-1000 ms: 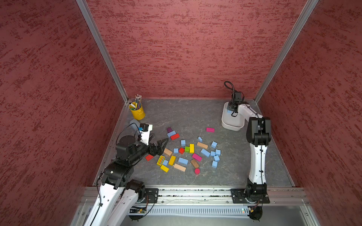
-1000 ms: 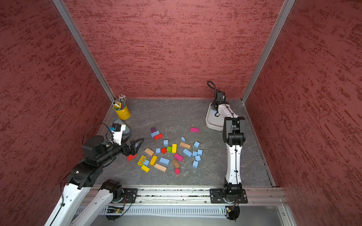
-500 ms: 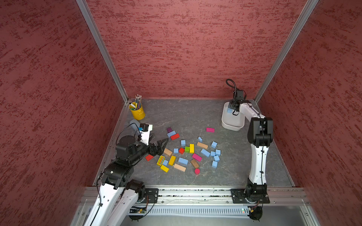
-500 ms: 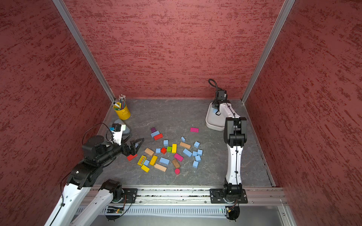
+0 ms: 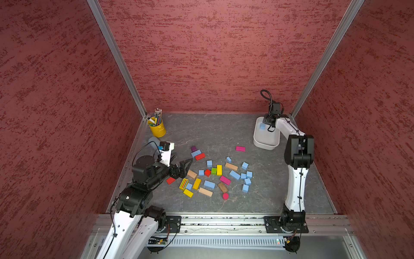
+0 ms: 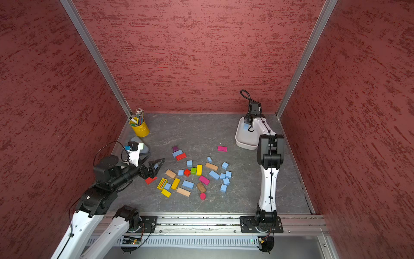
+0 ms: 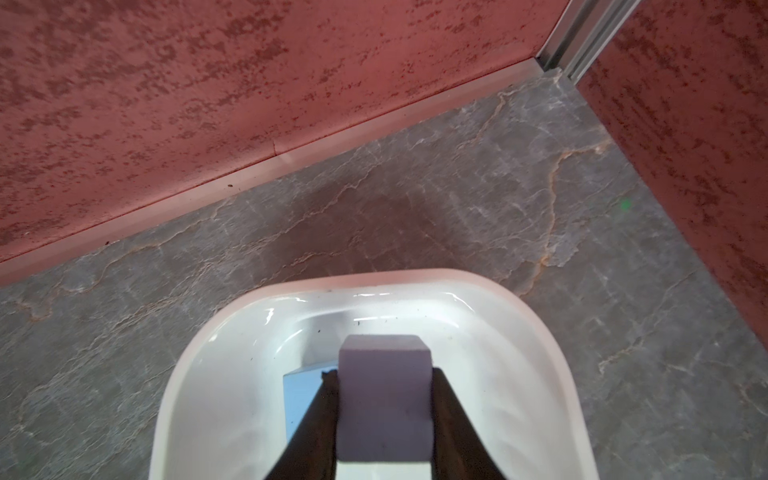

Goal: Pick out the blue building blocks
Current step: Place the building block in the storage box.

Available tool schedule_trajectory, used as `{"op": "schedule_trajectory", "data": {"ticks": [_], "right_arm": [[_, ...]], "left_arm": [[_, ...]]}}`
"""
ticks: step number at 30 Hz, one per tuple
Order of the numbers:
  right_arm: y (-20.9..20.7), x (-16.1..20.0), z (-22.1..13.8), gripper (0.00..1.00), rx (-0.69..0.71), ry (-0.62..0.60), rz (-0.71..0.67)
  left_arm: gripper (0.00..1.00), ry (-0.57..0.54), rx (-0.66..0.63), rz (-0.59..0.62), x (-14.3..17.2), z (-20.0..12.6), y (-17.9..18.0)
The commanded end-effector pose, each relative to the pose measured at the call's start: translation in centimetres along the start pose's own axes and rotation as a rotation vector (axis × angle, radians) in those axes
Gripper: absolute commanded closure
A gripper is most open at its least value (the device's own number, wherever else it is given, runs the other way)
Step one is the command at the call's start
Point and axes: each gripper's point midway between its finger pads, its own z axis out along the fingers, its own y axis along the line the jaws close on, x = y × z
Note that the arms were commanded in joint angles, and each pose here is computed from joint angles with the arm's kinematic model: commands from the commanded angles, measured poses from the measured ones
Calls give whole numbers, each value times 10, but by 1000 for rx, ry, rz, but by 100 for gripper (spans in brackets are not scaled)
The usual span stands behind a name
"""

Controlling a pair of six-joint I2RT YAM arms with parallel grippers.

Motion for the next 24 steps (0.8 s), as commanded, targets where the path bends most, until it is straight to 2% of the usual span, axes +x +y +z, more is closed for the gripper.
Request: {"op": "schedule_trajectory", "data": {"ticks": [1, 16, 24], "right_arm": [[-7, 14, 15, 80, 17, 34, 11], [3, 42, 36, 80, -33, 103, 37], [8, 45, 37, 74, -60, 114, 51]], "left_arm": [[0, -22, 9, -2, -3, 0, -1], [0, -21, 11, -2, -3, 0, -1], [0, -22, 10, -2, -4, 0, -1]]}}
